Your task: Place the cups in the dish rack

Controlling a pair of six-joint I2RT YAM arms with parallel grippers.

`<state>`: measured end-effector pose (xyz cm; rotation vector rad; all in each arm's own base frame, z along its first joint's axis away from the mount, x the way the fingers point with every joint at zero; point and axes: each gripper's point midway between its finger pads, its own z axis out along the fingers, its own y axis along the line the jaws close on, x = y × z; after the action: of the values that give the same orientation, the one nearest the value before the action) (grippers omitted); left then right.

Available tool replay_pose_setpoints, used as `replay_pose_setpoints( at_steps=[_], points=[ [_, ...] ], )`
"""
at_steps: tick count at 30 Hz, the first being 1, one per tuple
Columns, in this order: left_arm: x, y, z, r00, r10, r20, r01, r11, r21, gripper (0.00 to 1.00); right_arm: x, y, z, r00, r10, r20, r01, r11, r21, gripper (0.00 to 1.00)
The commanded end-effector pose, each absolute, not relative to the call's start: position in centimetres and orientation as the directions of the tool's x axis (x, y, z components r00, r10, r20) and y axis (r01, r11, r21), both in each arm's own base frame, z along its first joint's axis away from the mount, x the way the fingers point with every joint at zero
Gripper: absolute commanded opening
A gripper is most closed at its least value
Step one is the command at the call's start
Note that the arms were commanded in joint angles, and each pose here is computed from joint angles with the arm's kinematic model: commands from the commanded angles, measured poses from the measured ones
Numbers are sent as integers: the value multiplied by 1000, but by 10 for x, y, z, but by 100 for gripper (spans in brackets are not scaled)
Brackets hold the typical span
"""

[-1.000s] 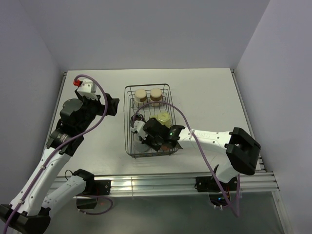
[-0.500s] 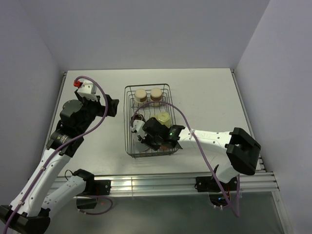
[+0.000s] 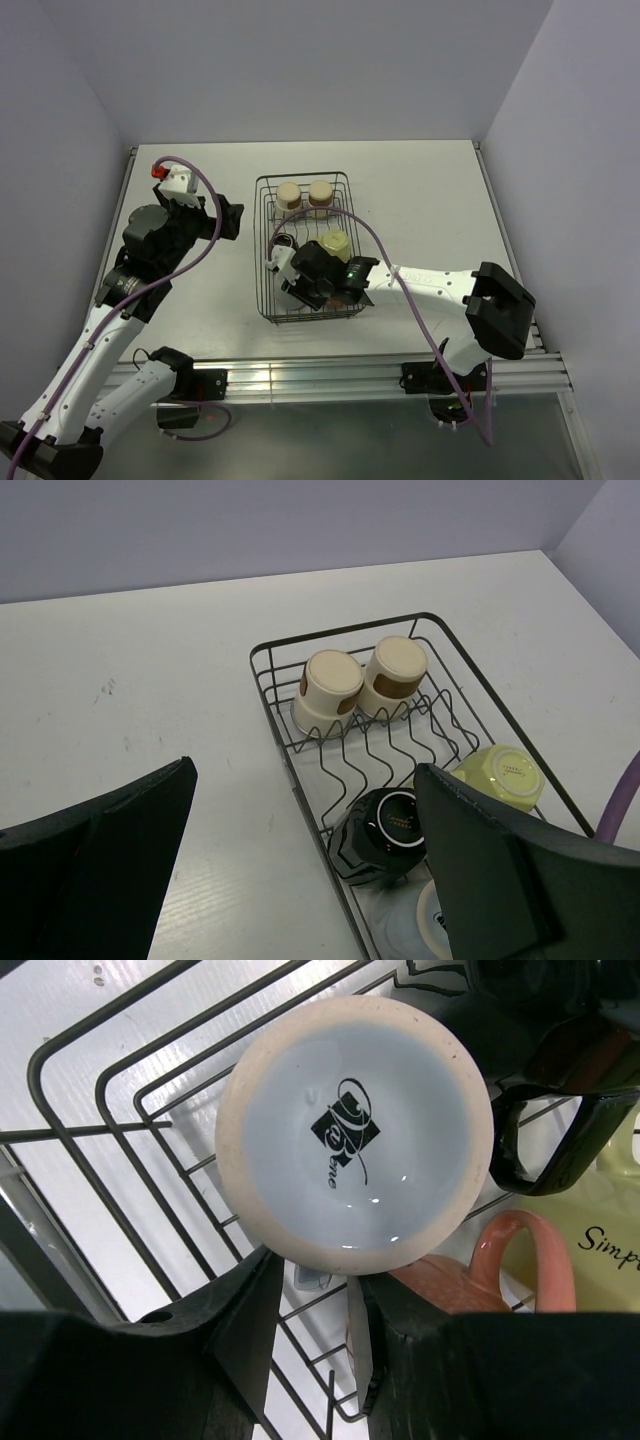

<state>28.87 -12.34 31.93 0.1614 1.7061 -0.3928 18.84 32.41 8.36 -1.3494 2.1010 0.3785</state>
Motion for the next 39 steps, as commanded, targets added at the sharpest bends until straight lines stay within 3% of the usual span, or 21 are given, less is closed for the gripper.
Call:
replay_pose_setpoints(
  at_steps=[1, 17, 23, 29, 32, 35, 39],
  points=[
    [289, -119, 332, -140, -113, -984, 318, 936, -153, 99, 191, 334, 120, -275, -663, -696, -885, 457, -86, 40],
    [293, -119, 323, -214, -72, -974, 306, 942, -137, 99, 198, 323, 183, -199, -588, -784, -863, 484, -145, 45],
    [302, -121, 309, -342, -54, -938, 310, 936, -167, 99, 227, 309, 220, -207, -491, -846, -810, 571, -133, 60],
    [314, -137, 293, -529, -18, -848, 364, 898, -246, 99, 284, 263, 263, -276, -337, -900, -679, 731, -66, 92],
    [318, -149, 296, -594, -37, -804, 396, 856, -332, 99, 304, 233, 272, -293, -285, -913, -603, 796, -55, 100],
    [329, -153, 297, -631, -48, -774, 403, 832, -381, 99, 318, 206, 278, -308, -232, -923, -528, 848, -37, 100],
    [351, -144, 288, -710, -86, -699, 342, 825, -449, 99, 361, 129, 277, -378, -111, -919, -293, 956, 5, 100]
  ],
)
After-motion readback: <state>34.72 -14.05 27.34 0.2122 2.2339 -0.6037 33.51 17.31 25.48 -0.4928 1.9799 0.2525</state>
